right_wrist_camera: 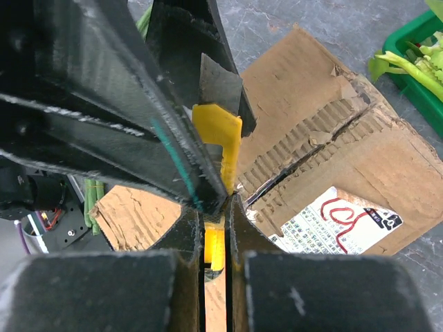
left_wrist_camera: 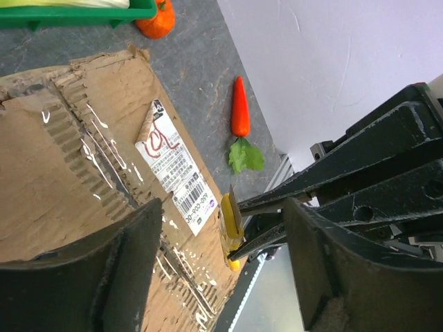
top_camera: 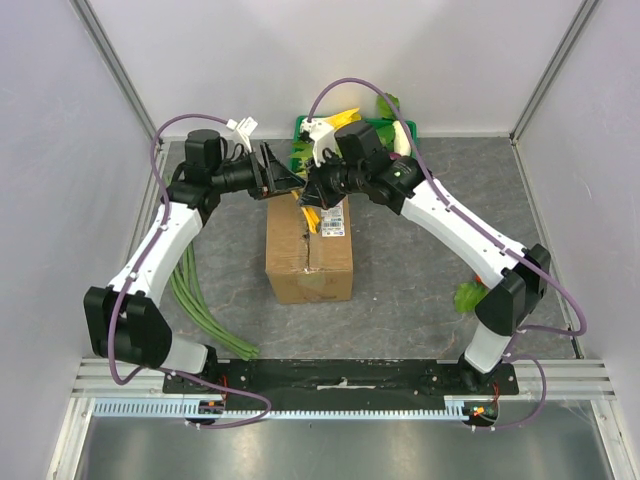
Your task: Unpack the express box
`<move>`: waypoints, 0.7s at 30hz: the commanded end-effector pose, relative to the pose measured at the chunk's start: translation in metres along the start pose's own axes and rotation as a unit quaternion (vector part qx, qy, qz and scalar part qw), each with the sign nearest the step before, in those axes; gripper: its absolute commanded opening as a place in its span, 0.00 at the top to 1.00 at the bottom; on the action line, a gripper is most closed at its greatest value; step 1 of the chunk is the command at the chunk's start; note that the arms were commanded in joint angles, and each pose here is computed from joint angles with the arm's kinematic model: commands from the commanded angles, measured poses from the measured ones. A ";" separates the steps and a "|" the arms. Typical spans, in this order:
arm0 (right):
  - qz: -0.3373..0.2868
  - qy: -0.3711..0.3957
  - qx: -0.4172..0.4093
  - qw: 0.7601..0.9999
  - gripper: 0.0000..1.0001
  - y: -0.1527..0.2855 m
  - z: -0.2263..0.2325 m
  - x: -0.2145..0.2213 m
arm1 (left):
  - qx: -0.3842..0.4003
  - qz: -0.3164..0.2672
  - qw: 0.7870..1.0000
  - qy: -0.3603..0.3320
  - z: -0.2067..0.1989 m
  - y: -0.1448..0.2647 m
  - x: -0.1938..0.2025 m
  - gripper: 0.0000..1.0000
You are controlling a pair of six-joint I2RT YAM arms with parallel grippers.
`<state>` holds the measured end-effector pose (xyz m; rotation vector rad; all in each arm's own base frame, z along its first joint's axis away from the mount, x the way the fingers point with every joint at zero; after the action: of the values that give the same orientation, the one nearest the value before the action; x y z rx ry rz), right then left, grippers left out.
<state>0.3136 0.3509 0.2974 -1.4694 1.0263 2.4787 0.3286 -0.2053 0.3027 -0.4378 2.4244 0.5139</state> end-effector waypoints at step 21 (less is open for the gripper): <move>-0.155 -0.012 0.085 0.984 0.17 0.048 0.003 -0.067 | -0.006 -0.030 0.998 -0.062 -0.042 0.007 -0.050 0.98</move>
<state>0.3246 0.3491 0.3155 -1.4524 1.0784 2.3260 0.3354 -0.2106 0.3228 -0.4163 2.4011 0.5622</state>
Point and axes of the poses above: each gripper's point midway between its finger pads, its own y axis back along the fingers, its own z axis along the line the jaws close on, x = y × z, the point moved 2 cm from there along y, back along the fingers, and after that the axes turned 4 degrees about -y, right-handed, at the moved point
